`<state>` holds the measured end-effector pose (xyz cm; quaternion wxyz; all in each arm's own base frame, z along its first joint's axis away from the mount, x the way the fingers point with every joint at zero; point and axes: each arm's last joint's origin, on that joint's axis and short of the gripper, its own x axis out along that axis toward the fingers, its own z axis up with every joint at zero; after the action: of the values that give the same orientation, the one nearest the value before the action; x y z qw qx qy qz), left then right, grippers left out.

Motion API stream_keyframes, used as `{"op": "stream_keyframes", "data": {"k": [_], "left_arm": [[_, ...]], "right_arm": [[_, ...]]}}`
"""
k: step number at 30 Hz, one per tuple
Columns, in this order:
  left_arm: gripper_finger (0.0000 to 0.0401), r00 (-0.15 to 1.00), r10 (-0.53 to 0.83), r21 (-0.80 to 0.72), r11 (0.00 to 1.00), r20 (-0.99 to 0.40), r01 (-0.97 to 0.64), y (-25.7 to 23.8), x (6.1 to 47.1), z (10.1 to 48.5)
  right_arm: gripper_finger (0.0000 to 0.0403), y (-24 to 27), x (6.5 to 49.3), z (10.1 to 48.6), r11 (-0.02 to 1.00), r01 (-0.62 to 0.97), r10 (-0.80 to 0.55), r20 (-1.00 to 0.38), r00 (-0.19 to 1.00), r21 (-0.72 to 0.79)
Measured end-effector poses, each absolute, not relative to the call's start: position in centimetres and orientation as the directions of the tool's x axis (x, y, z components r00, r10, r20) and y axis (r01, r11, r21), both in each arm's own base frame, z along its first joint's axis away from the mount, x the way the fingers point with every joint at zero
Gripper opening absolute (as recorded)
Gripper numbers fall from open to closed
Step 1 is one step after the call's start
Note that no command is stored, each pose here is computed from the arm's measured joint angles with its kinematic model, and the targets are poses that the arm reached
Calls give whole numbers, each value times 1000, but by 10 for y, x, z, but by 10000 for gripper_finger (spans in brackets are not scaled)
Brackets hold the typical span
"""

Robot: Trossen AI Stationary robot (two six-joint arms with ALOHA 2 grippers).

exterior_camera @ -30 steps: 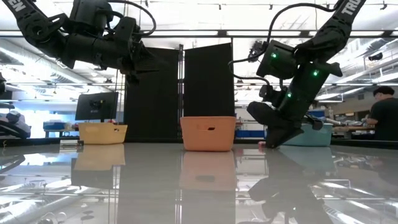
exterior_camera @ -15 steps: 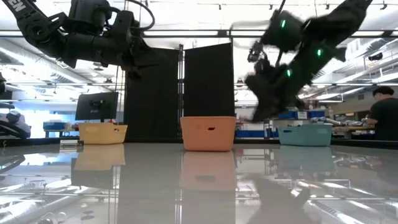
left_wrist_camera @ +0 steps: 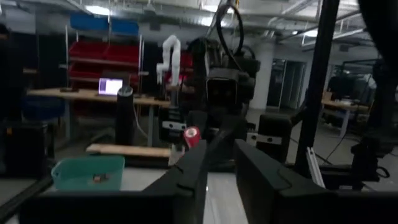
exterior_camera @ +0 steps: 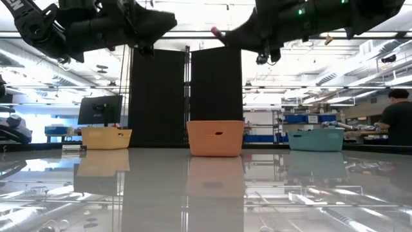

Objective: Sort batteries
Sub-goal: Put the black-red battery into the yellow bin

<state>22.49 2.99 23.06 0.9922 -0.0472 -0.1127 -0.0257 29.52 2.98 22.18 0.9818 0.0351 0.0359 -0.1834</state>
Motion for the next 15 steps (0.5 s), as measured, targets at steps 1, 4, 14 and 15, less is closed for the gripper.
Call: {"op": "stream_keyframes", "data": {"k": [1,4,14,15], "left_arm": [[92,970,-40,-85,994,239,62,30,225,232],[111,966,-34,-82,995,257,57,30,224,234],[119,943,-104,5,994,316,108,29,233,255],[120,940,-116,20,993,320,115,29,234,257]], "right_arm": [[57,30,295,224,932,360,-356,-67,932,52],[57,30,296,228,938,345,-344,-25,939,42],[57,33,299,242,974,226,-220,159,962,-18],[57,33,299,243,975,222,-215,170,962,-22]]}}
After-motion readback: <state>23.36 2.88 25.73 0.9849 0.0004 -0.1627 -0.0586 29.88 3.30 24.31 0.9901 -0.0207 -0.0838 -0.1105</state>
